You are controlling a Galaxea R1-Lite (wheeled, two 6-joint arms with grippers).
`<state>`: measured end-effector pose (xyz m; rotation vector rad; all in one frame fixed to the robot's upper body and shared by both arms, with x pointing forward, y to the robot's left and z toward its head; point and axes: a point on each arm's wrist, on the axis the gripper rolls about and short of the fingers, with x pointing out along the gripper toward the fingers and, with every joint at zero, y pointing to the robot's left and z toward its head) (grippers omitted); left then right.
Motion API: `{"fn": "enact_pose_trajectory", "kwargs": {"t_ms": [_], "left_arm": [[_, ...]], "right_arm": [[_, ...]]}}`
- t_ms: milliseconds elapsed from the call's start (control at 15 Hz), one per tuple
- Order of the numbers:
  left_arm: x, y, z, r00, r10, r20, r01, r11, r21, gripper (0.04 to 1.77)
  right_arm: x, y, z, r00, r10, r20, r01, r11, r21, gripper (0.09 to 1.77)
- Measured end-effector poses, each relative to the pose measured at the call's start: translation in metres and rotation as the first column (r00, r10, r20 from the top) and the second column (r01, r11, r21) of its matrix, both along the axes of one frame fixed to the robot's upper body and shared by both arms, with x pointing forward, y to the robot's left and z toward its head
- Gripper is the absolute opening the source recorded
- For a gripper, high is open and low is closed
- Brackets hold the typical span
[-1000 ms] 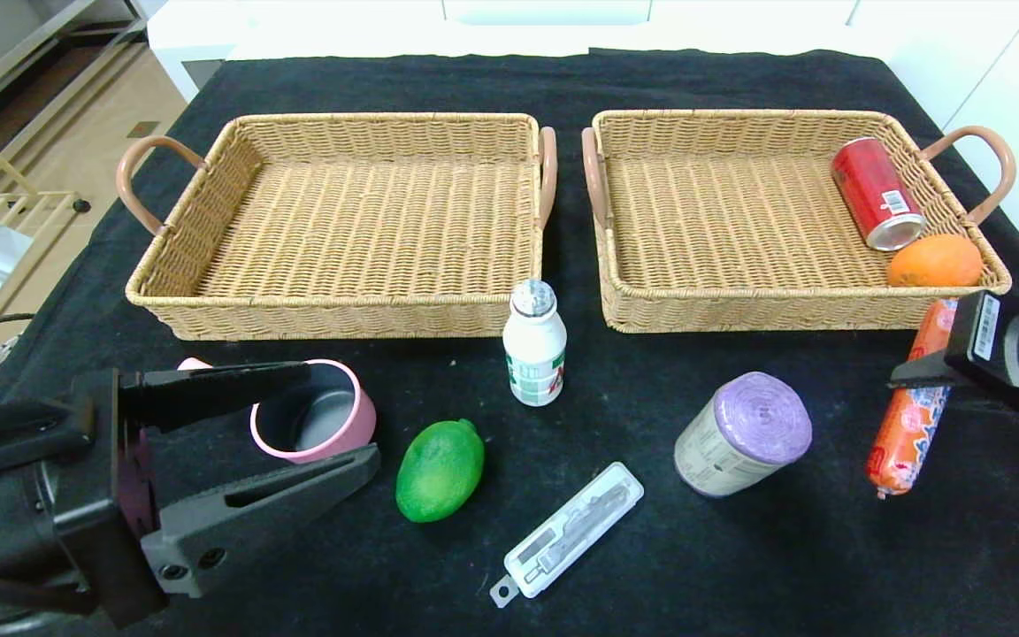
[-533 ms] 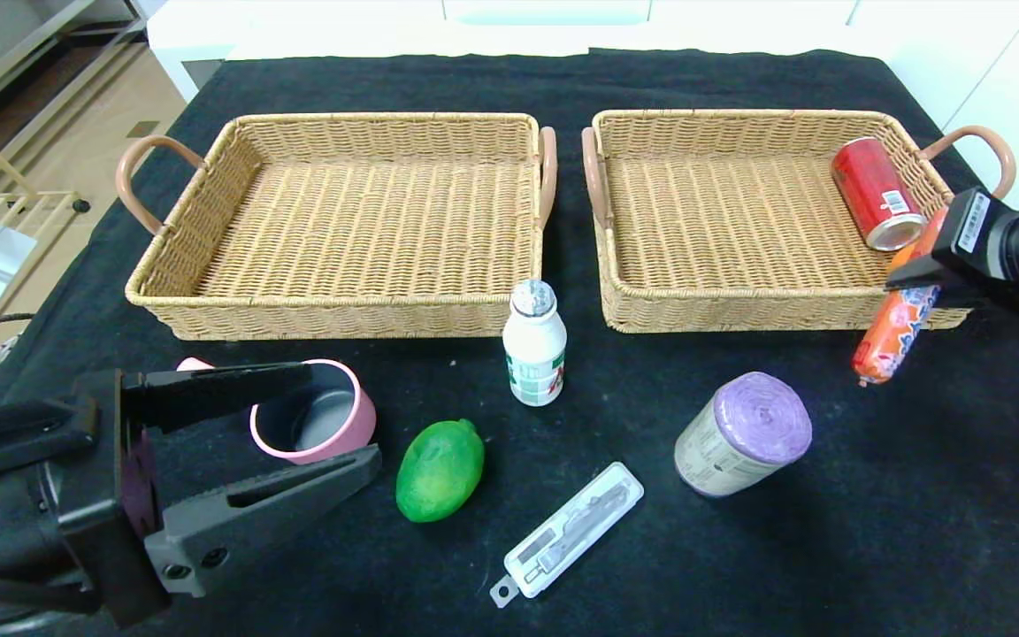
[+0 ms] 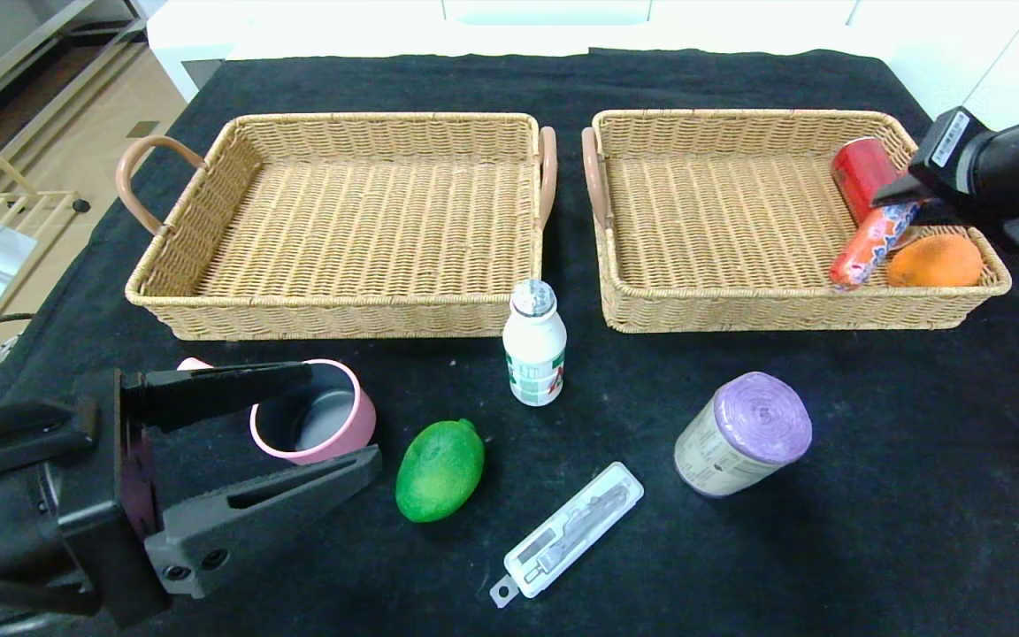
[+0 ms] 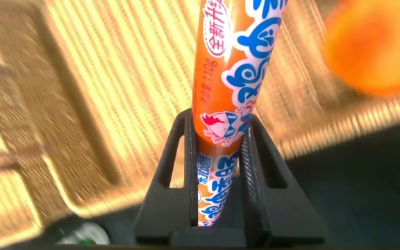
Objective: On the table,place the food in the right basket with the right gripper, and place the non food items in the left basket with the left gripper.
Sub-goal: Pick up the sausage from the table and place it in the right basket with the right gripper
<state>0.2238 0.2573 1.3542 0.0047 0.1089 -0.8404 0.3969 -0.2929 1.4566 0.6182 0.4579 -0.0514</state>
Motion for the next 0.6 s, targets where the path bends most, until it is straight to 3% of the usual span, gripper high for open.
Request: {"fn": "enact_pose_trajectory", "kwargs": {"t_ms": [333, 600], "left_arm": [[0.0, 0.0, 0.0, 1.0, 0.0, 0.003, 0.0, 1.0, 0.001, 1.72], [0.0, 0.0, 0.0, 1.0, 0.0, 0.005, 0.0, 1.0, 0.002, 1.72]], "right_arm": [[0.033, 0.006, 0.005, 0.991, 0.002, 0.134, -0.003, 1.0, 0.013, 0.44], [0.051, 0.01, -0.008, 0.991, -0.003, 0.133, 0.002, 1.0, 0.006, 0.44]]}}
